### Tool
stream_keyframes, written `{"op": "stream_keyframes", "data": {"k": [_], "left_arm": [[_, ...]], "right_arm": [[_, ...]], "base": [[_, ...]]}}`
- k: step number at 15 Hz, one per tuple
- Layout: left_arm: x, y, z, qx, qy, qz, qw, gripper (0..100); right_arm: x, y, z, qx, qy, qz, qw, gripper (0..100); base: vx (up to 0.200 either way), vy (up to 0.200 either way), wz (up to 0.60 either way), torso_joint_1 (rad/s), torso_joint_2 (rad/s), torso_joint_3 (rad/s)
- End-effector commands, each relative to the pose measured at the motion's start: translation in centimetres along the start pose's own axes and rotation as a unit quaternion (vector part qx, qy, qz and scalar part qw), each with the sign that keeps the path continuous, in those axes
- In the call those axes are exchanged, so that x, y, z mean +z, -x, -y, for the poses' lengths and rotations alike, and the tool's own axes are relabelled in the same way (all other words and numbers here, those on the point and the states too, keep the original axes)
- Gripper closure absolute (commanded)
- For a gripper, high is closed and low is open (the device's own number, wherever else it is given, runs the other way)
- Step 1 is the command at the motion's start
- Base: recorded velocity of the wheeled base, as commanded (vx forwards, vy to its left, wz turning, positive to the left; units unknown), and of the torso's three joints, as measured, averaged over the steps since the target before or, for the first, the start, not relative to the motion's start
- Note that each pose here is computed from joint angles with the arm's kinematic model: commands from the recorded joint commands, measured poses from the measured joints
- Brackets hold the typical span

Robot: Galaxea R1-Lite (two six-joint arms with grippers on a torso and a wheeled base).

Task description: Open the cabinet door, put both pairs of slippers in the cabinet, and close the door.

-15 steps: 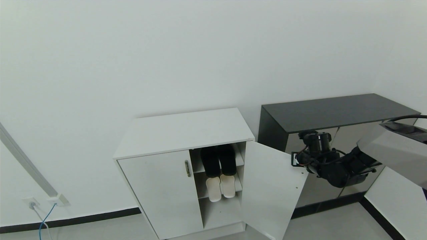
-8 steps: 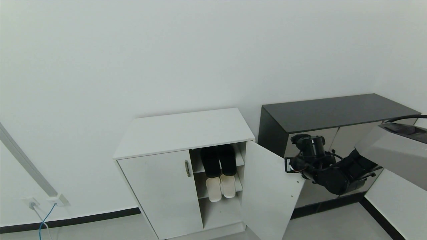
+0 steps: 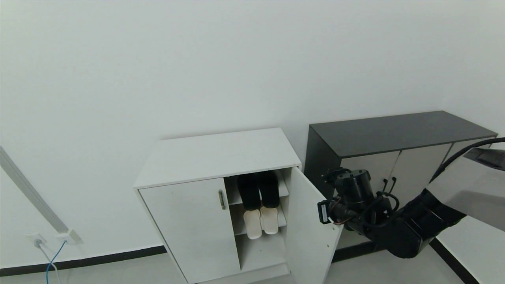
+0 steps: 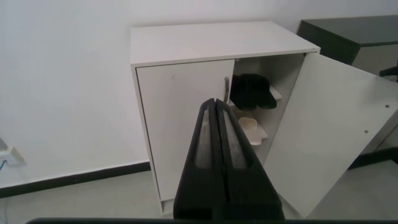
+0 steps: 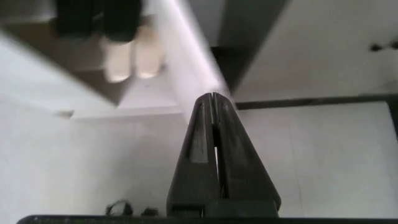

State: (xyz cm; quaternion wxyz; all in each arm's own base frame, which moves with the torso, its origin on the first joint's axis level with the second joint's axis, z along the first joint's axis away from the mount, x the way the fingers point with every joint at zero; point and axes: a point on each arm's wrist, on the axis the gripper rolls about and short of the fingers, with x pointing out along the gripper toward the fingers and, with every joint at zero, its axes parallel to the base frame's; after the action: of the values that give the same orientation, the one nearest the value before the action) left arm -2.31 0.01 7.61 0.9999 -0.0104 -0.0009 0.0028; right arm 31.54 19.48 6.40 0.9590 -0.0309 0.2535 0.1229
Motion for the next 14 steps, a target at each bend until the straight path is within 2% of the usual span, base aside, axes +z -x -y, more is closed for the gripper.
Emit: {"op": "stream_keyframes", "data": {"k": [1, 4, 7, 11, 14], "left_arm": [[0.0, 0.0, 0.0, 0.000, 0.000, -0.001, 1.0000, 100], [0.0, 0.0, 0.0, 0.000, 0.000, -0.001, 1.0000, 100], [0.0, 0.0, 0.0, 0.000, 0.000, -0.001, 1.0000, 100], [0.0, 0.0, 0.0, 0.001, 0.000, -0.001, 1.0000, 100], [0.0, 0.0, 0.0, 0.003, 0.000, -0.001, 1.0000, 100]], "right_arm": [[1.0, 2.1, -1.0, 0.019, 0.003, 0.020, 1.000, 100], [1.3, 2.2, -0.3, 0.011, -0.001, 0.023, 1.000, 100], [0.1, 0.2, 1.2, -0.013, -0.007, 0.000, 1.000, 100], [-1.9, -2.6, 1.3, -0.023, -0.002, -0.030, 0.999, 100], [-2.6, -3.3, 0.9, -0.019, -0.004, -0.036, 0.999, 100]], "base": [[0.000, 0.000, 0.00, 0.000, 0.00, 0.000], [0.000, 0.000, 0.00, 0.000, 0.00, 0.000], [0.000, 0.000, 0.00, 0.000, 0.00, 0.000], [0.000, 0.000, 0.00, 0.000, 0.00, 0.000], [0.000, 0.000, 0.00, 0.000, 0.00, 0.000]]}}
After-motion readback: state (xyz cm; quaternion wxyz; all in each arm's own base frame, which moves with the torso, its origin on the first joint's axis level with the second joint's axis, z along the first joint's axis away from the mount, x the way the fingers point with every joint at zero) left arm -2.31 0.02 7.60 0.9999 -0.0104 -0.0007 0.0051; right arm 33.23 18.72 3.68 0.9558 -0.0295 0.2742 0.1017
